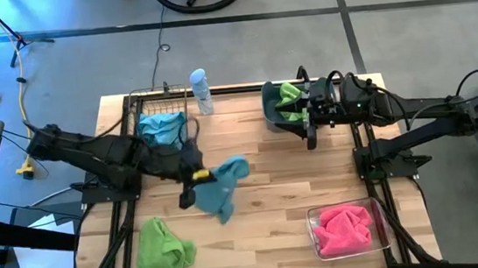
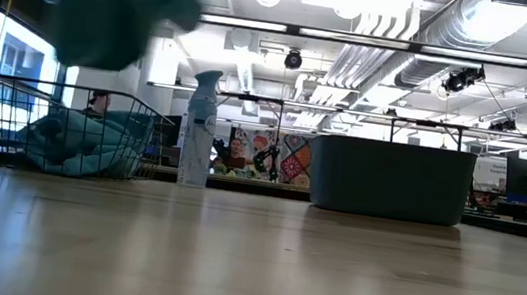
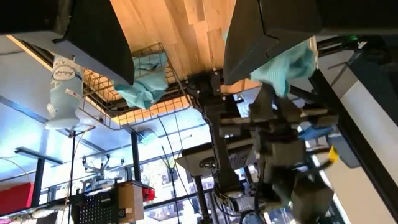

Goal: Sort microfiber towel by color & place in baskets
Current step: Put the blue towel into the wire basket

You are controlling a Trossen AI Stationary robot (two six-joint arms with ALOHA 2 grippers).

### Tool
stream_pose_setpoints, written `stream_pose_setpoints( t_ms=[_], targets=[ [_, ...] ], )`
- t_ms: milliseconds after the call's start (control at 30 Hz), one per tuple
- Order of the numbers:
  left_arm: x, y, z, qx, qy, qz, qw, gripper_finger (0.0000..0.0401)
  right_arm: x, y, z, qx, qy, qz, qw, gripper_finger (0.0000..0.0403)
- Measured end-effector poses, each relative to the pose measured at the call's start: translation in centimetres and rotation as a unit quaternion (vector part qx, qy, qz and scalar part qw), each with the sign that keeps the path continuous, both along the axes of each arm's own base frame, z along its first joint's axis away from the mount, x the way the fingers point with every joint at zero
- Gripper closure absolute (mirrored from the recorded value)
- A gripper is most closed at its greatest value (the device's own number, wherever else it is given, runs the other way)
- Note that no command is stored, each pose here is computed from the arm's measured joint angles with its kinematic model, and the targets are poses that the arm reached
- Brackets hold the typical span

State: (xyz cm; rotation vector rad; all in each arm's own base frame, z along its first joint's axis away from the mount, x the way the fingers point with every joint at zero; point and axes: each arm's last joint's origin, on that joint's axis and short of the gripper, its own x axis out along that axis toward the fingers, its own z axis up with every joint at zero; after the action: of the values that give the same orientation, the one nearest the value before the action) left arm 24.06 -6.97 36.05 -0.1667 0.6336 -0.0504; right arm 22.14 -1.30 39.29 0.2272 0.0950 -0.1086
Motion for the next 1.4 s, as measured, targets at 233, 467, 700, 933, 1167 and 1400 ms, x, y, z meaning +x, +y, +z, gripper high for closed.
stream_pose_setpoints(
  t_ms=[233, 467, 700, 933, 1167, 1400],
  targets=[
    [1.0, 2.1, 4.5, 0.027, -0.102, 0.029, 0.994, 0.0401, 0.0, 0.0, 0.1, 0.000, -0.005, 0.000, 1.000, 0.0160],
    [0.2, 4.1, 7.8, 0.043, -0.201, 0.064, 0.976, 0.0401, 0.0, 0.1, 0.5, 0.000, -0.024, 0.013, 1.000, 0.0160],
    [-1.2, 5.4, 9.0, 0.026, -0.293, 0.068, 0.953, 0.0401, 0.0, 0.3, 2.0, -0.005, -0.103, 0.053, 0.993, 0.0160],
    [-0.6, 5.6, 6.0, 0.002, -0.325, 0.080, 0.942, 0.0401, -0.1, 0.3, 2.7, -0.034, -0.135, 0.053, 0.989, 0.0160],
    [-0.1, 5.8, 5.1, 0.000, -0.341, 0.082, 0.936, 0.0401, 0.0, 0.3, 2.6, -0.035, -0.136, 0.053, 0.989, 0.0160],
    [-0.1, 6.4, 5.3, 0.000, -0.348, 0.082, 0.934, 0.0401, 0.0, 0.3, 2.6, -0.036, -0.135, 0.054, 0.989, 0.0160]
  ],
)
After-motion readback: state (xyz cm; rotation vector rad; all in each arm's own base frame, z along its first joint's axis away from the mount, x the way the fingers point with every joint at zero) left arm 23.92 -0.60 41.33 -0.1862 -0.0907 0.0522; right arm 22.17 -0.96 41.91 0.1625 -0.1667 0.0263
